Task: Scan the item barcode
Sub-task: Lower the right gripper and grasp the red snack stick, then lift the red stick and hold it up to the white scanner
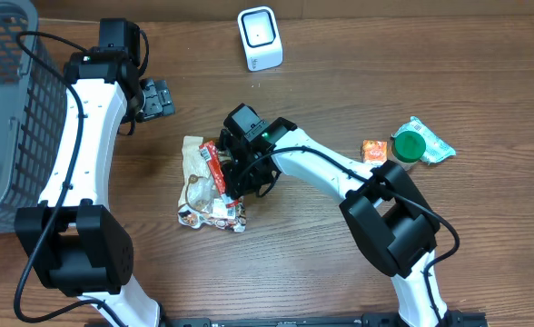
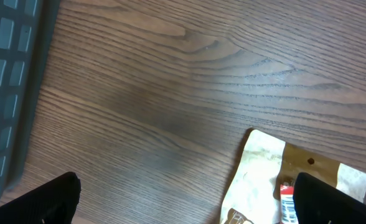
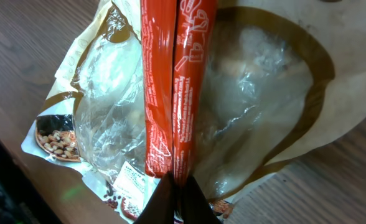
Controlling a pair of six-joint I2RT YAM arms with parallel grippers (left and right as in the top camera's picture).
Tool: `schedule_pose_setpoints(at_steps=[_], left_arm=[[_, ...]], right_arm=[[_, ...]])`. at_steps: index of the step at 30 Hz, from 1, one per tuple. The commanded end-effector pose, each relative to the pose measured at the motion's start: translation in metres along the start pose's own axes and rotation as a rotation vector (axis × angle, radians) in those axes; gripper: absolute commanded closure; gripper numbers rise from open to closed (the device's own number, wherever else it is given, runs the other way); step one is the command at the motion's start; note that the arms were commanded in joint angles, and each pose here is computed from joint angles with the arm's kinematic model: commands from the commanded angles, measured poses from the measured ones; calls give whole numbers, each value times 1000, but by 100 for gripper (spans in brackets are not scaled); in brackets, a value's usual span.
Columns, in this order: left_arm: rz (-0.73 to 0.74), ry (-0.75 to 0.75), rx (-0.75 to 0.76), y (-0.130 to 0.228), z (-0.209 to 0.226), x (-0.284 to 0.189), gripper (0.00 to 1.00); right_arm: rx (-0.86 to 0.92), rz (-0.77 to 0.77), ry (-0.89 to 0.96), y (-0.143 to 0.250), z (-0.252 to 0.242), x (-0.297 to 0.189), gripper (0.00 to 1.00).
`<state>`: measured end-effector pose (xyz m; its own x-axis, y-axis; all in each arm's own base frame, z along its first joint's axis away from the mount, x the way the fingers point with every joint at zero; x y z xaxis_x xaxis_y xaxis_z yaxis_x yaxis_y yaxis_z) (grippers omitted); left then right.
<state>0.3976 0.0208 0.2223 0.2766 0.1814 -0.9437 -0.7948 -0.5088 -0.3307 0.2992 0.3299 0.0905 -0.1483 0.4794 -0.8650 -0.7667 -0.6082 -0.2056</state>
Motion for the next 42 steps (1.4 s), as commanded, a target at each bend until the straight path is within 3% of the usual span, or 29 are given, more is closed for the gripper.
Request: schedule_pose_setpoints(at_steps=[1, 14, 21, 22, 26, 28, 35, 42], left_arm=[[-31, 9, 23, -3, -1, -11, 0], [-31, 9, 23, -3, -1, -11, 0], [-31, 9, 23, -3, -1, -11, 0], [-31, 9, 23, -3, -1, -11, 0], [-31, 9, 23, -3, -1, -11, 0], [-31, 9, 23, -3, -1, -11, 0], [-31, 9, 23, -3, -1, -11, 0], [-31, 9, 23, -3, -1, -11, 0]], right_arm=[[-66, -109, 138, -19, -8, -39, 96], [-38, -382, 295, -38, -25, -149, 97], [-41, -520, 374, -55, -35, -255, 97], [-54, -571, 429, -58, -31, -286, 97], [-53, -656, 622, -62, -31, -328, 97], [-98, -655, 743, -65, -39, -335, 97], [-373, -538, 857, -89, -61, -311, 96], [-407, -420, 1060, -112, -110, -278, 96]])
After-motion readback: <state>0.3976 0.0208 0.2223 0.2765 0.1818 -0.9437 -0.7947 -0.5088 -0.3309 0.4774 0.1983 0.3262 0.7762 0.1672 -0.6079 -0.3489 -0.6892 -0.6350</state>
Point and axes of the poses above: each gripper's point midway between its finger pads, its own x axis out along the fingers, its own z axis along the line the jaws close on, y = z × x, the point moved 7 cm from there along -x, back along the fingers, and after that the axes turned 12 degrees about -x, right-handed, at the moved point
